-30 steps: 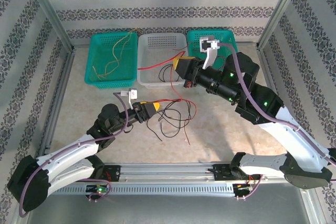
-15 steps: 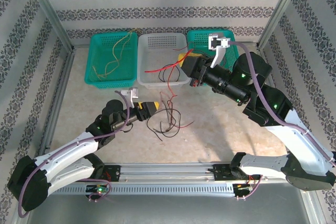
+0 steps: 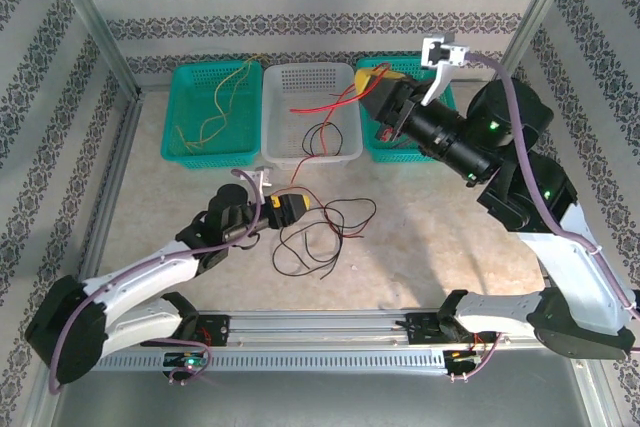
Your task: Untangle the cables
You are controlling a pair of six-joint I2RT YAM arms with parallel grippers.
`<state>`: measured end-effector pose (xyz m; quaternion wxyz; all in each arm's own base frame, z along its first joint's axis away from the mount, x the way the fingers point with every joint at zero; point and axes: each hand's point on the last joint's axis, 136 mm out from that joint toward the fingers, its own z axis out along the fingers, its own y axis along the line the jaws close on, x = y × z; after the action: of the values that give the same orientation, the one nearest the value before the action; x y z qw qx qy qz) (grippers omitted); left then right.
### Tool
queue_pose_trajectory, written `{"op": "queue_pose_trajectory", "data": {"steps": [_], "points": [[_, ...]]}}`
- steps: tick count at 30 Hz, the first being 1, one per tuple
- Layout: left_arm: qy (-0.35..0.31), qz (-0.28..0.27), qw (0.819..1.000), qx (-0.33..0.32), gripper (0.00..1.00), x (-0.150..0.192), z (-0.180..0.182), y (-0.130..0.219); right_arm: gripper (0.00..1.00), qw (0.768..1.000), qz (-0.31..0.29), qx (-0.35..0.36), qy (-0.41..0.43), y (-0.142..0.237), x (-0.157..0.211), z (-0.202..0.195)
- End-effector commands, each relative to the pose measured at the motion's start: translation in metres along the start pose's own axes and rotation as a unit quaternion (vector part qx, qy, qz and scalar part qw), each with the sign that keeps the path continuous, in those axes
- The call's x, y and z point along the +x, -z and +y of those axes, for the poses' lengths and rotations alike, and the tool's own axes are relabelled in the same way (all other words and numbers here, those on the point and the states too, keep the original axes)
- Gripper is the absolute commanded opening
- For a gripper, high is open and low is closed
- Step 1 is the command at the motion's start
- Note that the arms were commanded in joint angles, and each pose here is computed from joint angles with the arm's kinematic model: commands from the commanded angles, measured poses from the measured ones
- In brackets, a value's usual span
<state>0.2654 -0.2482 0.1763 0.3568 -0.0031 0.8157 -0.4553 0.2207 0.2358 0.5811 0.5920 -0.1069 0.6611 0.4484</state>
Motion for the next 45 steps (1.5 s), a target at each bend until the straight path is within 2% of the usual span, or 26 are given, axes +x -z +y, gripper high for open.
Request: {"op": "queue_pose_trajectory", "data": {"steps": [1, 5, 8, 13, 19, 21, 25, 28, 29, 34, 37, 42, 45], "points": [[0.022, -0.002, 1.0, 0.009, 0.67, -0.001, 0.003, -0.008, 0.0, 0.997, -0.014, 0.066, 0.023, -0.003, -0.015, -0.029], [0.024, -0.005, 1.0, 0.01, 0.66, -0.001, 0.002, -0.005, 0.0, 0.98, 0.008, 0.197, 0.012, -0.017, -0.016, -0.109], [0.006, -0.01, 1.0, -0.027, 0.68, -0.003, 0.009, 0.008, 0.0, 0.961, 0.021, 0.277, 0.008, -0.024, -0.016, -0.171], [-0.025, -0.004, 0.995, -0.097, 0.69, -0.001, 0.025, 0.034, 0.0, 0.942, 0.027, 0.33, -0.049, -0.033, -0.023, -0.254], [-0.033, -0.032, 0.992, -0.114, 0.71, -0.003, 0.031, 0.056, 0.0, 0.921, 0.045, 0.377, -0.084, -0.046, -0.026, -0.335], [-0.036, -0.031, 0.992, -0.118, 0.72, -0.004, 0.032, 0.056, 0.0, 0.909, 0.069, 0.398, -0.102, -0.054, -0.011, -0.369], [-0.057, -0.006, 0.989, -0.137, 0.71, -0.004, 0.034, 0.051, 0.0, 0.871, 0.118, 0.45, -0.161, -0.058, 0.036, -0.436], [-0.074, 0.014, 0.985, -0.154, 0.7, -0.006, 0.033, 0.047, 0.0, 0.848, 0.146, 0.477, -0.181, -0.06, 0.07, -0.472], [-0.079, 0.019, 0.984, -0.156, 0.7, -0.007, 0.032, 0.046, 0.05, 0.842, 0.153, 0.483, -0.185, -0.06, 0.078, -0.481], [-0.083, 0.016, 0.984, -0.157, 0.7, -0.009, 0.031, 0.047, 0.28, 0.834, 0.179, 0.487, -0.186, -0.059, 0.098, -0.494], [-0.082, 0.011, 0.984, -0.156, 0.71, -0.011, 0.03, 0.05, 0.5, 0.84, 0.181, 0.481, -0.173, -0.059, 0.092, -0.483], [-0.09, 0.01, 0.984, -0.156, 0.71, -0.014, 0.026, 0.055, 0.52, 0.852, 0.178, 0.476, -0.13, -0.048, 0.07, -0.444], [-0.098, 0.017, 0.981, -0.169, 0.71, -0.014, 0.026, 0.061, 0.56, 0.852, 0.188, 0.483, -0.08, -0.033, 0.066, -0.405]]}}
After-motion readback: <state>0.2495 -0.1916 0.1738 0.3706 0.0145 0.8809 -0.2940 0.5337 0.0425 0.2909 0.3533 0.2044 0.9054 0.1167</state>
